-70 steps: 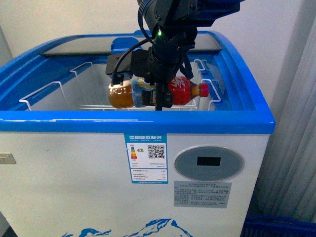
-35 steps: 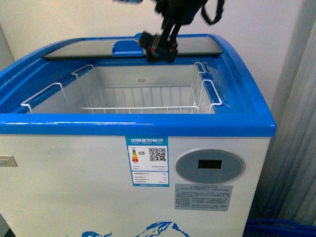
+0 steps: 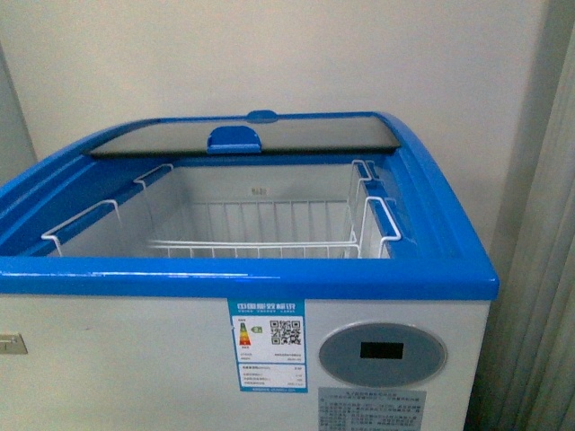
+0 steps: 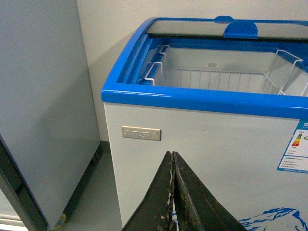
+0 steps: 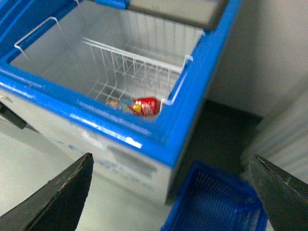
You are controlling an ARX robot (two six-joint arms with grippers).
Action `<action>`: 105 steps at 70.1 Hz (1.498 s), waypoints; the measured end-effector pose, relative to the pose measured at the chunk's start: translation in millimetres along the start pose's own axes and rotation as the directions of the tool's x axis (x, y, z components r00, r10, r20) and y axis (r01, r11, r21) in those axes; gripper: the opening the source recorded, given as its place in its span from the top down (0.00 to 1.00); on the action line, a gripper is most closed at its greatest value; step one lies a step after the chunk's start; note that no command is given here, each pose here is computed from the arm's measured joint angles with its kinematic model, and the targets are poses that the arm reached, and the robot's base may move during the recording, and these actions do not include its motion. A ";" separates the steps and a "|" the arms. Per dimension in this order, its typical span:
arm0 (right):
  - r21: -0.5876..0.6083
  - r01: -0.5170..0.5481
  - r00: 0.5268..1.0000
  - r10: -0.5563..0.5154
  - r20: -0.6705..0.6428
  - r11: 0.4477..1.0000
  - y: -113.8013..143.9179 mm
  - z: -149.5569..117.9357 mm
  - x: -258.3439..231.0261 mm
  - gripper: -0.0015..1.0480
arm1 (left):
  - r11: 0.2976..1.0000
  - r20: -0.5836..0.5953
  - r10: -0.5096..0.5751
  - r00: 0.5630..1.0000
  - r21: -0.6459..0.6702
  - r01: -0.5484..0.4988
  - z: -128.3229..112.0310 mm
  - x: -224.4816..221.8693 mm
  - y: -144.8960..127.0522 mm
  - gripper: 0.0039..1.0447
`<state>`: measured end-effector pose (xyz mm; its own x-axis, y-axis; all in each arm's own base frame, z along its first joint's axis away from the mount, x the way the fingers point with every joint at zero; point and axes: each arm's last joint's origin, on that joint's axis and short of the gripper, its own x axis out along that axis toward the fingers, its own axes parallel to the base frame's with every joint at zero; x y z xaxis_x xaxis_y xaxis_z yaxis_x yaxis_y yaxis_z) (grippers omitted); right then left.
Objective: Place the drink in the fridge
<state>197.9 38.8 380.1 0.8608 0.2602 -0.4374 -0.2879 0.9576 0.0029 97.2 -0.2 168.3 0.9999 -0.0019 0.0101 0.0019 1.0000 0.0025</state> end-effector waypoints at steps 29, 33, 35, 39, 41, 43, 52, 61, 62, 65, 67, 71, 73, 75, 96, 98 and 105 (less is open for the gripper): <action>0.120 0.253 0.863 -0.280 0.420 0.960 -8.1 -146.5 -47.1 0.67 | 1.000 0.000 0.000 1.000 0.000 0.000 0.0 0.0 0.0 0.98; 0.121 0.254 0.871 -0.281 0.403 0.960 -8.7 -157.4 -39.9 0.75 | 1.000 0.000 0.001 1.000 0.000 -0.001 0.0 0.0 0.0 0.98; 0.122 0.256 0.871 -0.284 0.400 0.959 -9.0 -162.5 -37.3 0.80 | 1.000 0.000 0.000 1.000 0.000 0.000 0.0 0.0 0.0 0.98; 0.122 0.258 0.870 -0.285 0.402 0.958 -9.1 -170.6 -33.6 0.90 | 1.000 0.000 0.000 1.000 0.000 0.000 0.0 0.0 0.0 0.98; 0.122 0.257 0.868 -0.285 0.407 0.959 -8.8 -174.2 -32.7 0.95 | 1.000 0.000 0.000 1.000 0.000 0.000 0.0 0.0 0.0 0.98; 0.122 0.260 0.865 -0.287 0.412 0.958 -8.7 -177.3 -32.0 0.97 | 1.000 0.000 0.000 1.000 0.000 0.000 0.0 0.0 0.0 0.98; 0.122 0.257 0.864 -0.285 0.416 0.959 -8.7 -191.0 -25.6 0.97 | 1.000 0.000 0.000 1.000 0.000 0.000 0.0 0.0 0.0 0.98; 0.123 0.258 0.866 -0.286 0.410 0.958 -8.8 -202.9 -19.5 0.97 | 1.000 0.000 0.000 1.000 0.000 0.000 0.0 0.0 0.0 0.98; 0.123 0.258 0.866 -0.286 0.409 0.958 -8.8 -203.6 -19.1 0.97 | 1.000 0.000 0.000 1.000 0.000 0.000 0.0 0.0 0.0 0.98; 0.123 0.258 0.866 -0.286 0.410 0.958 -8.8 -206.7 -17.7 0.97 | 1.000 0.000 0.000 1.000 0.000 0.000 0.0 0.0 0.0 0.98; 0.122 0.258 0.867 -0.285 0.409 0.958 -8.8 -208.0 -17.1 0.97 | 1.000 0.000 0.000 1.000 0.000 0.000 0.0 0.0 0.0 0.98; 0.122 0.257 0.864 -0.285 0.414 0.959 -8.7 -210.6 -16.2 0.97 | 1.000 0.000 0.000 1.000 0.000 0.000 0.0 0.0 0.0 0.98; 0.122 0.258 0.864 -0.285 0.415 0.958 -8.7 -211.8 -15.7 0.97 | 1.000 0.000 0.000 1.000 0.000 0.000 0.0 0.0 0.0 0.98; 0.123 0.258 0.864 -0.286 0.415 0.958 -8.7 -213.5 -14.9 0.97 | 1.000 0.000 0.000 1.000 0.000 0.000 0.0 0.0 0.0 0.98; 0.122 0.258 0.864 -0.285 0.414 0.958 -8.7 -224.9 -9.4 0.97 | 1.000 0.000 0.000 1.000 0.000 0.000 0.0 0.0 0.0 0.98; 0.122 0.258 0.865 -0.285 0.414 0.958 -8.7 -225.8 -9.0 0.97 | 1.000 0.000 0.000 1.000 0.000 0.000 0.0 0.0 0.0 0.98; 0.122 0.258 0.863 -0.285 0.416 0.958 -8.7 -227.9 -8.0 0.97 | 1.000 0.000 0.000 1.000 0.000 0.000 0.0 0.0 0.0 0.98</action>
<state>97.9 0.2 178.7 1.0000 0.0027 -0.0044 -0.0027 1.0000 0.0002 97.1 -0.2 168.3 0.9999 -0.0015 0.0101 0.0015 1.0000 0.0025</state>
